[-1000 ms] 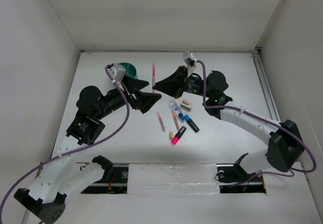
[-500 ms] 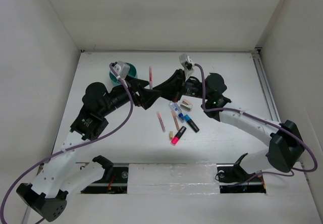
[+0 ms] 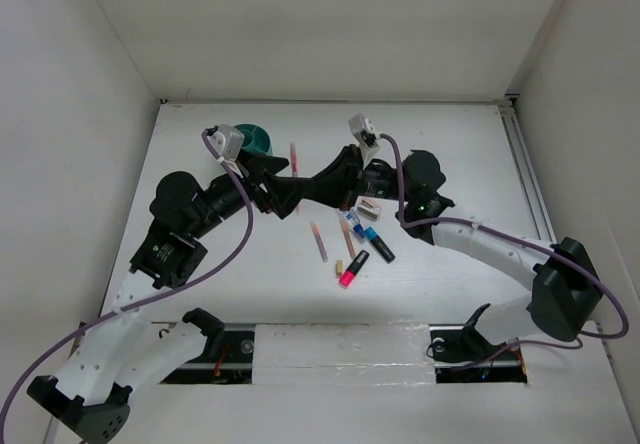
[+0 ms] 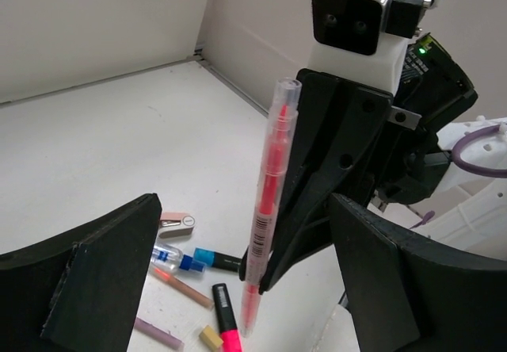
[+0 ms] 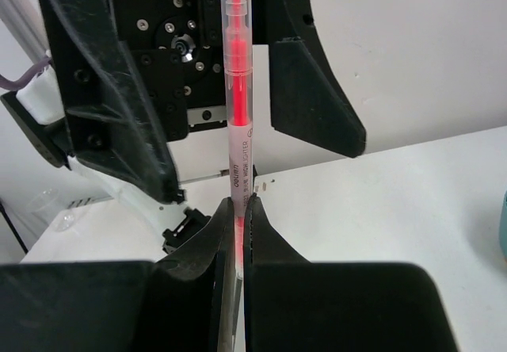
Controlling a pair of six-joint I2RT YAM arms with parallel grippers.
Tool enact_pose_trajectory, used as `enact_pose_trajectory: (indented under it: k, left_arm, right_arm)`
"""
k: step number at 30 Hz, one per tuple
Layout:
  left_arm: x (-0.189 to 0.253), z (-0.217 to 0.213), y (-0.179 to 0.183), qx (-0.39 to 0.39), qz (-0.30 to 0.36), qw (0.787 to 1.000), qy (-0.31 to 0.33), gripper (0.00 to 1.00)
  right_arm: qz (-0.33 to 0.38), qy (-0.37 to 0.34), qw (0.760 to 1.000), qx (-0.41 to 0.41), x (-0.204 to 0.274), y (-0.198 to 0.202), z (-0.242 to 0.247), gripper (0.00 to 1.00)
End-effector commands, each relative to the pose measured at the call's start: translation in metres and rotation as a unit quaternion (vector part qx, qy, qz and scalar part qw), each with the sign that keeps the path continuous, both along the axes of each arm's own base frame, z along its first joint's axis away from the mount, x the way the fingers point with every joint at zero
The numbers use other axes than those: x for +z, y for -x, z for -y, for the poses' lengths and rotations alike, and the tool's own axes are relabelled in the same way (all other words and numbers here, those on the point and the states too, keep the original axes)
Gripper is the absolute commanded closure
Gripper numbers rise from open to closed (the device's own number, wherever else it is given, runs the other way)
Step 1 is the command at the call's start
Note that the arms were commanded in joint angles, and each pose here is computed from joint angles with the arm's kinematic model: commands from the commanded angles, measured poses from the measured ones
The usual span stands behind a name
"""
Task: Sort the stationery into containers
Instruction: Place the pen in the storage box.
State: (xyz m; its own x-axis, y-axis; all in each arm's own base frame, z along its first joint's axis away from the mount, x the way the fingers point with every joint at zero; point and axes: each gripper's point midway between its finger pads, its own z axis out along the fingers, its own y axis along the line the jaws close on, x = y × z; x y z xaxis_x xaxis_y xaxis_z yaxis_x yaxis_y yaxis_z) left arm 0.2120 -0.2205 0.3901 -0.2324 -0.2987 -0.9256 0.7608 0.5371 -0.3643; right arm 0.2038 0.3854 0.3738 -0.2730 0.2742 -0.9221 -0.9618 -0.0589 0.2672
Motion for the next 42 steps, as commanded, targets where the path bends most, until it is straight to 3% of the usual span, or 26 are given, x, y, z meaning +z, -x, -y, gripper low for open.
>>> enact_pose_trajectory:
  k: [1,8,9,14,20,22,23,24,27,28,32,36,38,42]
  left_arm:
    - [0.009,-0.001,0.000,0.003,0.019,1.000,0.010,0.18]
    - [0.008,0.004,-0.001,-0.008,0.015,1.000,0.006,0.44]
    - [0.005,0.005,-0.003,-0.008,0.011,1.000,0.004,0.57]
    - [0.007,0.006,-0.002,-0.012,0.008,1.000,0.002,1.00]
    - [0.001,0.012,-0.006,-0.023,-0.004,1.000,-0.007,1.00]
    - [0.000,0.013,-0.008,-0.023,-0.009,1.000,-0.010,1.00]
    - [0.000,0.013,-0.008,-0.023,-0.009,1.000,-0.010,1.00]
    - [-0.003,0.015,-0.010,-0.023,-0.013,1.000,-0.012,1.00]
    - [-0.005,0.015,-0.014,-0.018,-0.017,1.000,-0.014,1.00]
    - [-0.008,0.015,-0.017,-0.012,-0.021,1.000,-0.016,1.00]
    - [-0.006,0.012,-0.036,0.025,-0.031,0.999,-0.026,1.00]
    - [0.006,-0.005,-0.070,0.121,-0.027,0.992,-0.027,1.00]
    - [0.004,-0.024,-0.105,0.217,-0.044,0.975,-0.025,1.00]
    - [0.025,-0.043,-0.154,0.332,-0.039,0.942,-0.003,1.00]
  right_arm:
    - [0.036,-0.028,0.999,0.019,0.017,0.016,0.002,1.00]
    - [0.043,-0.035,0.998,0.023,0.024,0.020,0.000,1.00]
    - [0.046,-0.038,0.998,0.023,0.028,0.020,0.000,1.00]
    - [0.049,-0.042,0.998,0.022,0.032,0.021,0.003,1.00]
    - [0.049,-0.041,0.998,0.017,0.034,0.018,0.004,1.00]
    - [0.049,-0.041,0.998,0.012,0.034,0.014,0.006,0.90]
    - [0.046,-0.038,0.998,0.012,0.032,0.013,0.006,0.81]
    - [0.046,-0.038,0.998,0.007,0.032,0.010,0.008,0.63]
    - [0.049,-0.039,0.998,0.002,0.032,0.010,0.009,0.33]
    - [0.047,-0.034,0.998,0.000,0.028,0.007,0.011,0.03]
    - [0.024,0.009,0.998,-0.060,-0.004,-0.018,0.037,0.00]
    - [-0.016,0.069,0.983,-0.167,-0.037,-0.049,0.066,0.00]
    - [-0.031,0.126,0.959,-0.253,-0.059,-0.064,0.088,0.00]
    - [-0.026,0.147,0.947,-0.283,-0.059,-0.053,0.104,0.00]
